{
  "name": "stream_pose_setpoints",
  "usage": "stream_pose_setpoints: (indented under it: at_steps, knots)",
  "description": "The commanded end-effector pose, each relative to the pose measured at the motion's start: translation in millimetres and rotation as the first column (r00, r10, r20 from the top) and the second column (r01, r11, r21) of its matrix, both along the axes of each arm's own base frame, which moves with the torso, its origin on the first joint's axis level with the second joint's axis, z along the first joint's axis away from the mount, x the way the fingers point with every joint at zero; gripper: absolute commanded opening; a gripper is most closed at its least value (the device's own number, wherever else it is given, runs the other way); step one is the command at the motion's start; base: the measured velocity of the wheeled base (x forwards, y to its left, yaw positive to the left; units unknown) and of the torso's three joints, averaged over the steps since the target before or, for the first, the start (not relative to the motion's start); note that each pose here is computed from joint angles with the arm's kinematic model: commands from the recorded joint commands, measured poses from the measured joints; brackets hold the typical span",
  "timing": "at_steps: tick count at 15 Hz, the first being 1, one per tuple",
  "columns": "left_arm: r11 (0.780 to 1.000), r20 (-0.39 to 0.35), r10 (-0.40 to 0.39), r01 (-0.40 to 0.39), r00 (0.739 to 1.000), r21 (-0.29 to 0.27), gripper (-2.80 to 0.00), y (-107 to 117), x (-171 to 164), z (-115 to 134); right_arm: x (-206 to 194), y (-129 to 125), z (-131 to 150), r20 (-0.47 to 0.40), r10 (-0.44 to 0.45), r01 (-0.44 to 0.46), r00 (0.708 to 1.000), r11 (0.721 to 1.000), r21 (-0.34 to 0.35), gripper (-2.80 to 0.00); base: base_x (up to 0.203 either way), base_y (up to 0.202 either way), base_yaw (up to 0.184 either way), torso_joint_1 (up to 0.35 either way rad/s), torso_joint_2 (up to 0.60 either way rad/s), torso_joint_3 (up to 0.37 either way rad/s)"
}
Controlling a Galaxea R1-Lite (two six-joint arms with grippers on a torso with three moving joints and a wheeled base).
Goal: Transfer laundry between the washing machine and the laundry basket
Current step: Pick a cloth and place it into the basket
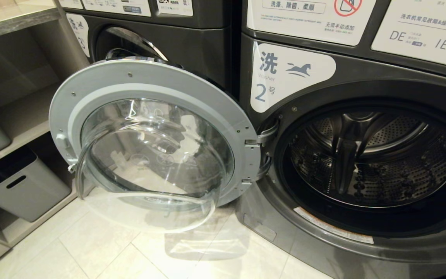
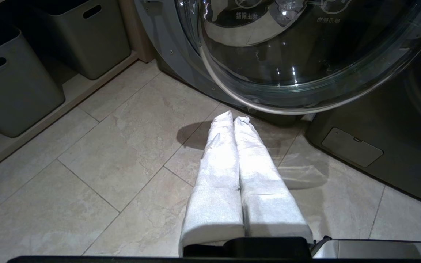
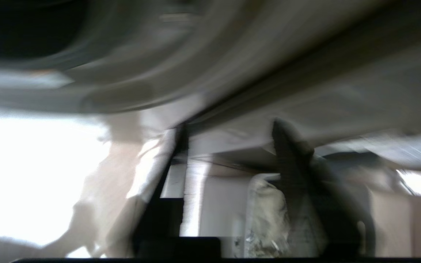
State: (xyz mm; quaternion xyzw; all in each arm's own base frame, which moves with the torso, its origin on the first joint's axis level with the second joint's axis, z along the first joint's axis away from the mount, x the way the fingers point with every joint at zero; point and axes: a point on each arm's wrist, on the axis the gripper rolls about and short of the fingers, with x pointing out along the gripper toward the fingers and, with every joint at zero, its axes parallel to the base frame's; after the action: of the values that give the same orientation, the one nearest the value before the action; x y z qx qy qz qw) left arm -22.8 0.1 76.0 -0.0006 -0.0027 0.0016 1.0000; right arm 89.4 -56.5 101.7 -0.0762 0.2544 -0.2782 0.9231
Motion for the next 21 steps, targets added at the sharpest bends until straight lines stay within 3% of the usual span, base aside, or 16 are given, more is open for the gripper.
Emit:
stream_pose_setpoints:
  at_steps: [1, 4, 7, 8, 10, 14, 17, 18, 20, 21]
  knots:
    - [1.0, 0.001, 0.0, 0.0, 1.0, 0.0, -2.8, 0.0, 0.0, 0.1, -0.2, 12.9, -11.9, -0.059, 0.111, -0.109, 0.992, 0.993, 0.033, -2.8, 0.0, 0.0, 0.0, 0.0, 0.0, 0.0]
    - [1.0, 0.001, 0.001, -0.001, 1.0, 0.0, -2.8, 0.0, 0.0, 0.1, 4.4, 34.4, -16.8, -0.106, 0.329, -0.324, 0.938, 0.944, 0.063, -2.8, 0.0, 0.0, 0.0, 0.0, 0.0, 0.0]
    - [1.0, 0.001, -0.001, 0.001, 1.0, 0.0, -2.8, 0.0, 0.0, 0.1, 5.4, 56.1, -17.6, -0.108, 0.521, -0.516, 0.846, 0.853, 0.074, -2.8, 0.0, 0.0, 0.0, 0.0, 0.0, 0.0]
    - [1.0, 0.001, 0.0, 0.0, 1.0, 0.0, -2.8, 0.0, 0.0, 0.1, 3.2, 63.1, -15.6, -0.082, 0.572, -0.568, 0.816, 0.82, 0.073, -2.8, 0.0, 0.0, 0.0, 0.0, 0.0, 0.0]
    - [1.0, 0.001, 0.0, 0.0, 1.0, 0.0, -2.8, 0.0, 0.0, 0.1, -7.9, 67.2, -5.4, 0.03, 0.609, -0.61, 0.793, 0.792, 0.03, -2.8, 0.0, 0.0, 0.0, 0.0, 0.0, 0.0]
    - [1.0, 0.001, 0.0, 0.0, 1.0, 0.0, -2.8, 0.0, 0.0, 0.1, -39.3, 63.8, 11.3, 0.267, 0.623, -0.627, 0.735, 0.775, -0.081, -2.8, 0.0, 0.0, 0.0, 0.0, 0.0, 0.0]
    - [1.0, 0.001, 0.0, 0.0, 1.0, 0.0, -2.8, 0.0, 0.0, 0.1, -66.0, 58.3, 12.6, 0.4, 0.611, -0.609, 0.683, 0.779, -0.152, -2.8, 0.0, 0.0, 0.0, 0.0, 0.0, 0.0]
    - [1.0, 0.001, 0.0, 0.0, 1.0, 0.0, -2.8, 0.0, 0.0, 0.1, -72.1, 56.7, 11.9, 0.429, 0.599, -0.591, 0.676, 0.789, -0.169, -2.8, 0.0, 0.0, 0.0, 0.0, 0.0, 0.0]
    - [1.0, 0.001, 0.001, -0.001, 1.0, 0.0, -2.8, 0.0, 0.0, 0.1, -78.8, 54.7, 10.7, 0.459, 0.546, -0.524, 0.701, 0.831, -0.189, -2.8, 0.0, 0.0, 0.0, 0.0, 0.0, 0.0]
    - [1.0, 0.001, 0.0, 0.0, 1.0, 0.0, -2.8, 0.0, 0.0, 0.1, -82.4, 54.6, 10.7, 0.478, 0.534, -0.504, 0.697, 0.839, -0.203, -2.8, 0.0, 0.0, 0.0, 0.0, 0.0, 0.0]
